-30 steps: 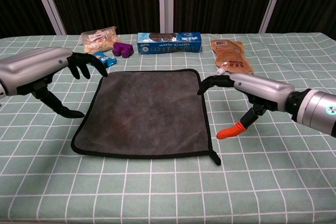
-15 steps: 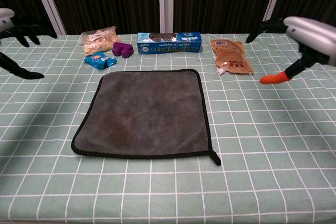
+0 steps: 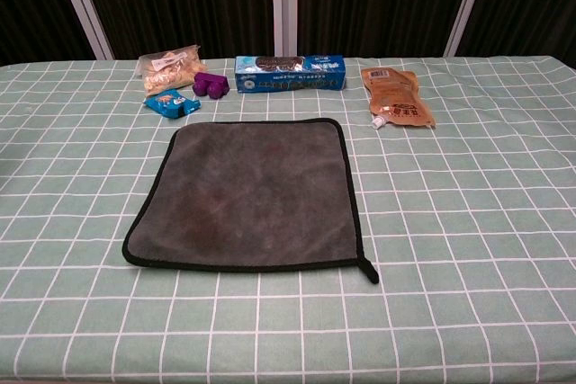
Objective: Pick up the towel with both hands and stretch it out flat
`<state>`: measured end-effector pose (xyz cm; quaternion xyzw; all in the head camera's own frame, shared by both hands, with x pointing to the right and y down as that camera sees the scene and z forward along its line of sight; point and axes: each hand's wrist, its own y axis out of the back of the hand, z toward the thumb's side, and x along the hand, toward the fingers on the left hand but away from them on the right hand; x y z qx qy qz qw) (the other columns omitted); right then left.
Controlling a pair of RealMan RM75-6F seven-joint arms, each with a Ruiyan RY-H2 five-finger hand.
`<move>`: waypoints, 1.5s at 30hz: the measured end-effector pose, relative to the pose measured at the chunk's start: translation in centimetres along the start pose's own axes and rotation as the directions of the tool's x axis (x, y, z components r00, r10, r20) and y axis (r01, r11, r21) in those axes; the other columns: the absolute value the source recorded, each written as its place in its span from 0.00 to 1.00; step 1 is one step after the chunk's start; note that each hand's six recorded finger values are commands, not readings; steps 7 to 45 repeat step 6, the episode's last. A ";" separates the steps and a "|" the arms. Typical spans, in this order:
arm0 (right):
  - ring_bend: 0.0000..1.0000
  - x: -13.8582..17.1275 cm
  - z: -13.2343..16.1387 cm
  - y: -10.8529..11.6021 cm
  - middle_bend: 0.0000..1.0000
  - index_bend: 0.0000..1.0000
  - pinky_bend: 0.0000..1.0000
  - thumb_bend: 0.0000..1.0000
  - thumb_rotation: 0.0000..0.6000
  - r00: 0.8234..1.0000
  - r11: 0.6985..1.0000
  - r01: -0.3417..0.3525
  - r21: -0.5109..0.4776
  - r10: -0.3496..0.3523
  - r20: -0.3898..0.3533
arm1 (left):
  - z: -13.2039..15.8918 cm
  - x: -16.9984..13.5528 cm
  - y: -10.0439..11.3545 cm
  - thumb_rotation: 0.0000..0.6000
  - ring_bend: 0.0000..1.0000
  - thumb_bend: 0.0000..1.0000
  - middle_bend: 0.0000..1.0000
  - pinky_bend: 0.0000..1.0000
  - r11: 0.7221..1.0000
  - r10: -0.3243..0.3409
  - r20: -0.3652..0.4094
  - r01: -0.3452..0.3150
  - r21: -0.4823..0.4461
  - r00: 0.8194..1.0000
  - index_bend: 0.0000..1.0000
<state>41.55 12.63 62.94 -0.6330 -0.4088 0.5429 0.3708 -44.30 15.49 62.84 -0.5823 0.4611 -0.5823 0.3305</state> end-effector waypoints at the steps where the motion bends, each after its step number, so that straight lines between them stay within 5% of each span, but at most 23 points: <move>1: 0.00 0.5 -0.4 0.2 0.09 0.25 0.00 0.07 1.00 1.000 1.000 0.003 -0.001 -0.003 0.011 | -0.2 -0.4 0.2 1.00 0.32 0.12 0.32 0.32 1.000 0.004 -0.005 -0.004 0.000 1.000 0.35; 6: 0.00 3.1 -2.4 1.1 0.09 0.25 0.00 0.08 1.00 0.997 1.000 0.023 -0.011 -0.022 0.070 | -0.2 -2.5 0.7 1.00 0.32 0.12 0.32 0.32 1.000 0.000 -0.010 0.000 0.004 1.000 0.35; 45: 0.00 3.1 -2.4 1.1 0.09 0.25 0.00 0.08 1.00 0.997 1.000 0.023 -0.011 -0.022 0.070 | -0.2 -2.5 0.7 1.00 0.32 0.12 0.32 0.32 1.000 0.000 -0.010 0.000 0.004 1.000 0.35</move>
